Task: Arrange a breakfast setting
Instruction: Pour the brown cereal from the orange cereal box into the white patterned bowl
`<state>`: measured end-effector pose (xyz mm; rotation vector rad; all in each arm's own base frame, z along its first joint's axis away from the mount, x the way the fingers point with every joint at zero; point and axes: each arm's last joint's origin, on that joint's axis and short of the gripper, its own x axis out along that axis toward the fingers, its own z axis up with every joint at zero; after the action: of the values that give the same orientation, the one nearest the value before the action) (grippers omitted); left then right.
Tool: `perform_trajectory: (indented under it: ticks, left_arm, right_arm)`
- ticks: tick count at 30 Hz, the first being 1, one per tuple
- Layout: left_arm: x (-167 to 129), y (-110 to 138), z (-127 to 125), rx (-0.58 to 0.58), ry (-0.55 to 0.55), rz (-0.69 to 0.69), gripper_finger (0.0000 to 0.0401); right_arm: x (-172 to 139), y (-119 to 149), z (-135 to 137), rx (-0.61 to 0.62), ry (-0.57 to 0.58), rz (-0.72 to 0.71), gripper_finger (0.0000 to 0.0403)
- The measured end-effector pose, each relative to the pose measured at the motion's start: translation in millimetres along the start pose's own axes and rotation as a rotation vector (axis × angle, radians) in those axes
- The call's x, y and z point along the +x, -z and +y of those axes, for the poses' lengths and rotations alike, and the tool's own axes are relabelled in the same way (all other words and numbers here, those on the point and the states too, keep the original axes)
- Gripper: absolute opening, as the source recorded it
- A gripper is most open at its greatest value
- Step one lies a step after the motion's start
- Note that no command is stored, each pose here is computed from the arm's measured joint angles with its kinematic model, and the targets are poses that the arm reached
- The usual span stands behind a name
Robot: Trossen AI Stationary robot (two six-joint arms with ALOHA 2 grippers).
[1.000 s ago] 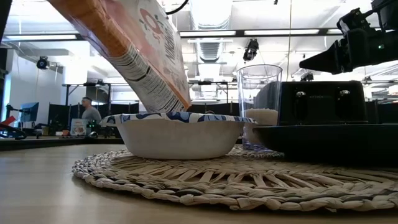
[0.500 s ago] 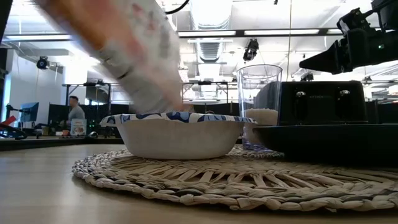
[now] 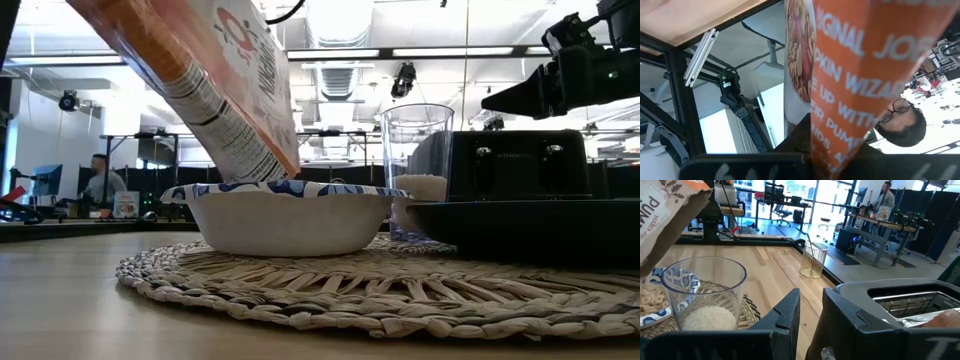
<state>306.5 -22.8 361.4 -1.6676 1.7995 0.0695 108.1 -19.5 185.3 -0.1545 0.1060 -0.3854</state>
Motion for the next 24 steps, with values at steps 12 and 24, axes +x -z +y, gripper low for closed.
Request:
perform_trajectory:
  ticks: [12,24]
  left_arm:
    - [14.5,12.1,1.0,0.068,-0.080,-0.073,0.0000]
    - [46.4,43.8,7.2,0.195,-0.228,-0.174,0.0000]
  right_arm:
    - [0.0,0.0,0.0,0.000,0.000,0.000,0.0073]
    - [0.0,0.0,0.0,0.000,0.000,0.000,0.0073]
